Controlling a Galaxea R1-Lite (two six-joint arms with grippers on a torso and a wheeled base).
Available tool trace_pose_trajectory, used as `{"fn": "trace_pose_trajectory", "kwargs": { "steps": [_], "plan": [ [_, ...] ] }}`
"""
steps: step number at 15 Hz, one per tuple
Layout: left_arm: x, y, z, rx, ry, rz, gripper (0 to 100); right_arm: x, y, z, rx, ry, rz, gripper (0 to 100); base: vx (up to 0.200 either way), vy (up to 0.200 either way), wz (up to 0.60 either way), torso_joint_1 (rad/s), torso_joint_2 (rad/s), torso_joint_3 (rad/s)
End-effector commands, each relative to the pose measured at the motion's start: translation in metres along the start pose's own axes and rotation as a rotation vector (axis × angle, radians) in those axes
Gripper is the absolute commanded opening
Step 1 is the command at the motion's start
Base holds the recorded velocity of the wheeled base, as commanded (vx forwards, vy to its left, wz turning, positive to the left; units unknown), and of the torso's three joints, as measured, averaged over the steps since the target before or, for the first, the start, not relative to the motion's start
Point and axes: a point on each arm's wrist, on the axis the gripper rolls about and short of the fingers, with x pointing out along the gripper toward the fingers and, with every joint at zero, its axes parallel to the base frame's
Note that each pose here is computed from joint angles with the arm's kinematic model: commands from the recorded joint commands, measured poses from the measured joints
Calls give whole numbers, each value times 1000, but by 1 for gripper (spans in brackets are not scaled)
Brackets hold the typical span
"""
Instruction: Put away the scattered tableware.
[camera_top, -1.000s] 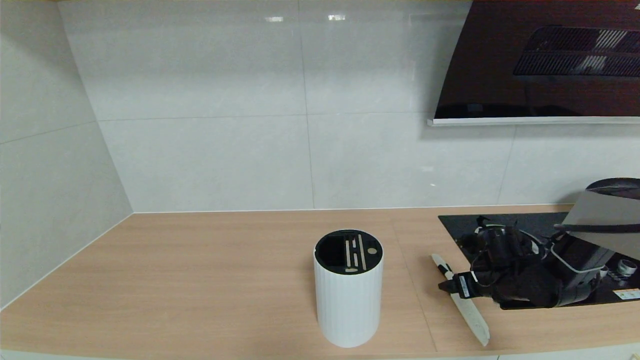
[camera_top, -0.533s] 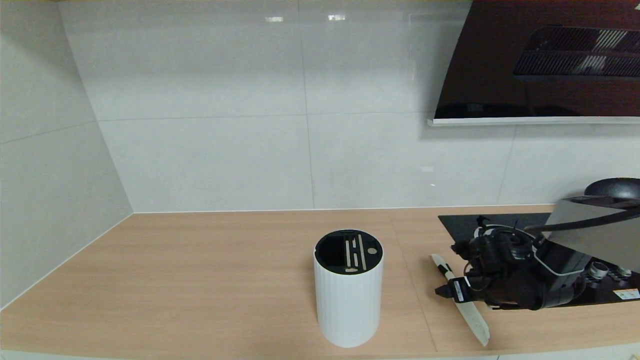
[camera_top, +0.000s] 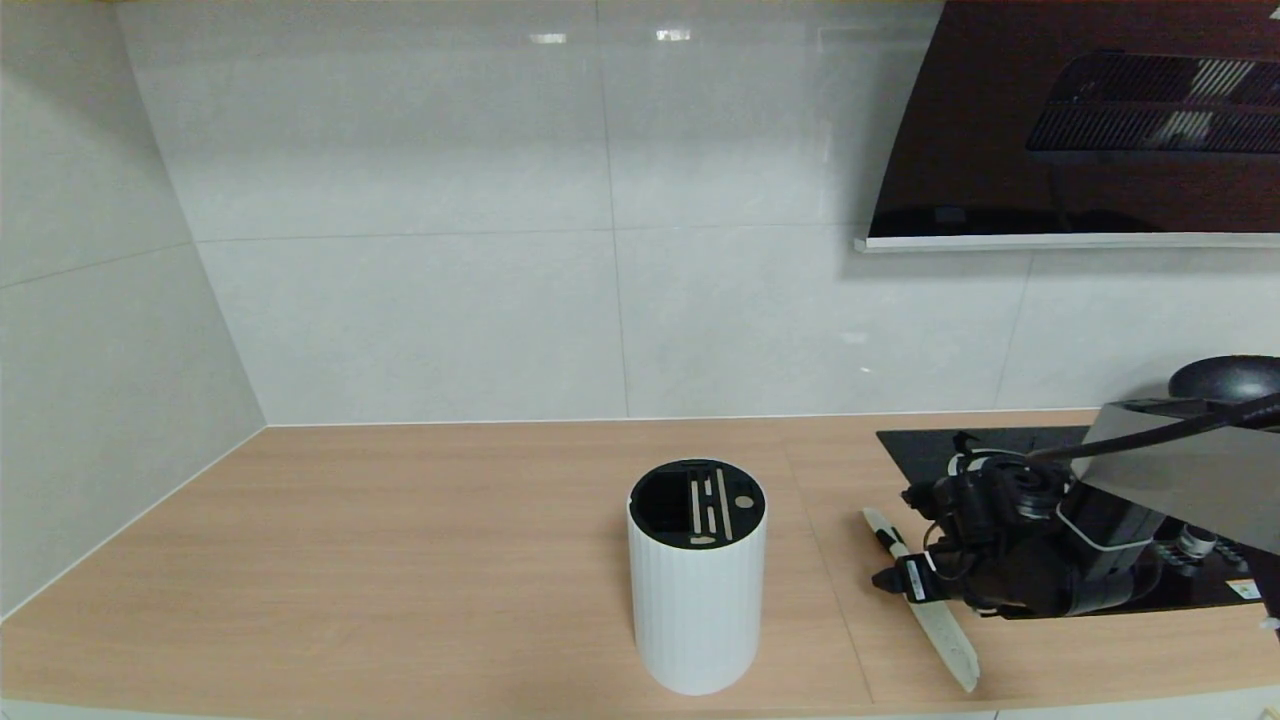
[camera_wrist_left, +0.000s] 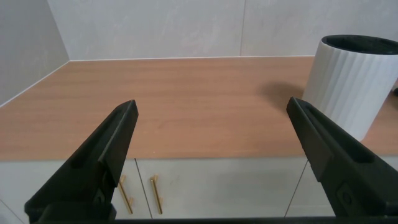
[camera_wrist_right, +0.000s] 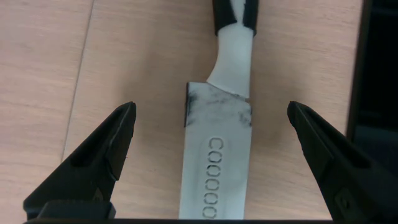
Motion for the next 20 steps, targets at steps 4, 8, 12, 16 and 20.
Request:
{"fn": "trace_pose_trajectory", "kwargs": {
  "steps": [4, 8, 12, 16, 20],
  "plan": [
    [0, 0, 0, 0, 0, 0, 100, 5, 0, -2, -1, 8, -15, 100, 0, 0, 0, 0, 0, 0],
    [0, 0, 0, 0, 0, 0, 100, 9, 0, -3, -1, 11, -40, 100, 0, 0, 0, 0, 0, 0],
    [0, 0, 0, 0, 0, 0, 100, 9, 0, -4, -2, 14, -44, 0, 0, 0, 0, 0, 0, 0],
    [0, 0, 0, 0, 0, 0, 100, 11, -1, -6, -4, 22, -52, 0, 0, 0, 0, 0, 0, 0],
    [0, 0, 0, 0, 0, 0, 100, 8, -1, -3, 1, 9, -53, 0, 0, 0, 0, 0, 0, 0]
  ]
}}
